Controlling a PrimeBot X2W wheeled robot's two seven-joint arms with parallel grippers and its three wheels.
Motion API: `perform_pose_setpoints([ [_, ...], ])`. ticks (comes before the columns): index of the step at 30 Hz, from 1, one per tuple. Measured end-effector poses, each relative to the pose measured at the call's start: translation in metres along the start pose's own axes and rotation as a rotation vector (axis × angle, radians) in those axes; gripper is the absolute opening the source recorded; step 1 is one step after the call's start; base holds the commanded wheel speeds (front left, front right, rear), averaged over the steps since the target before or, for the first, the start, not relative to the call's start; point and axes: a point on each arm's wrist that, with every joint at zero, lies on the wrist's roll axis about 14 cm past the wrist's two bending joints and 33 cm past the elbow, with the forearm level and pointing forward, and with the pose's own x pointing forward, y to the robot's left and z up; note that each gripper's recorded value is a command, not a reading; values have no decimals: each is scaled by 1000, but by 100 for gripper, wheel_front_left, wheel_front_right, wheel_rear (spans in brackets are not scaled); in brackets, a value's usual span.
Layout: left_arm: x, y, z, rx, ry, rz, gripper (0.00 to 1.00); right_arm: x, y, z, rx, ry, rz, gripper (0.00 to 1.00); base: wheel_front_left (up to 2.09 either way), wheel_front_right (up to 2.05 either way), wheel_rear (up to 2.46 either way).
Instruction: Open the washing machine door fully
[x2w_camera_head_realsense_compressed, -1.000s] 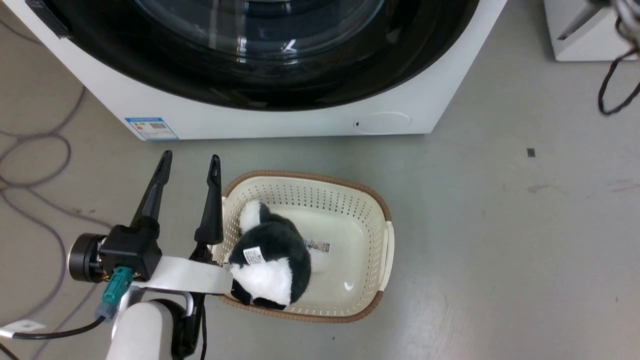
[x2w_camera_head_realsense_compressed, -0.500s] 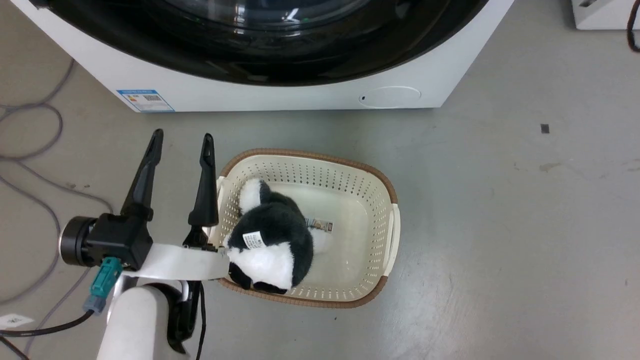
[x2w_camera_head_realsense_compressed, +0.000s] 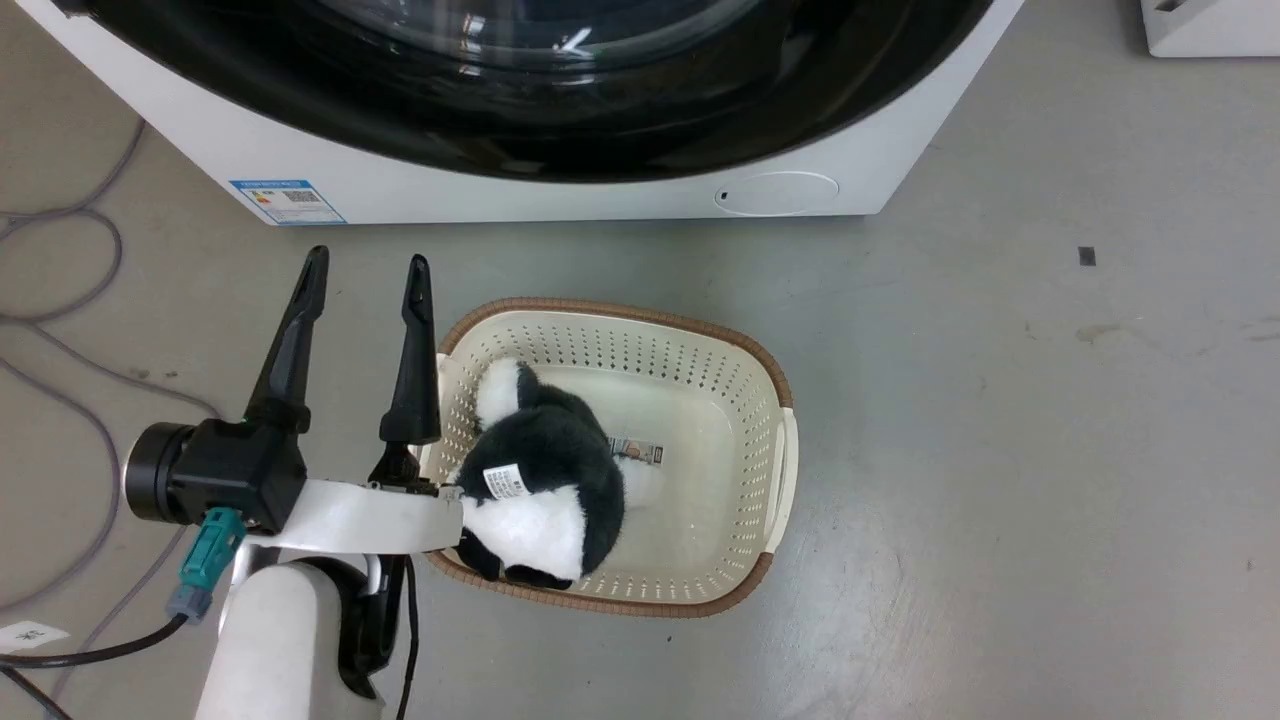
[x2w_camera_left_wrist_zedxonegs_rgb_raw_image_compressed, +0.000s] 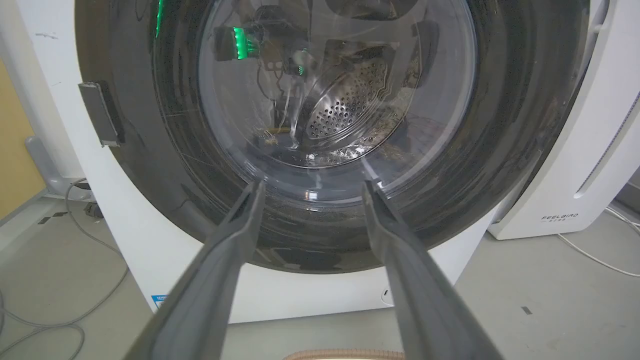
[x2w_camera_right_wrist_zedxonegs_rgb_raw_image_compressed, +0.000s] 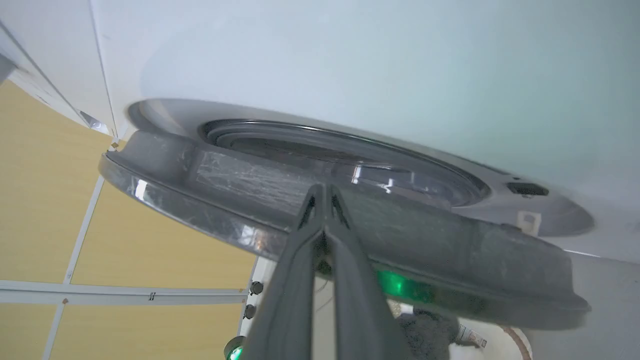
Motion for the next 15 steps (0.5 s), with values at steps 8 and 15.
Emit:
perform_pose_setpoints([
  [8, -4, -4, 10, -4, -12, -5, 100, -8, 9, -29, -20, 105, 20, 0, 0, 0, 0],
  [15, -16, -9, 23, -6, -24, -9, 100, -23, 26, -58, -42, 188, 57, 0, 0, 0, 0],
])
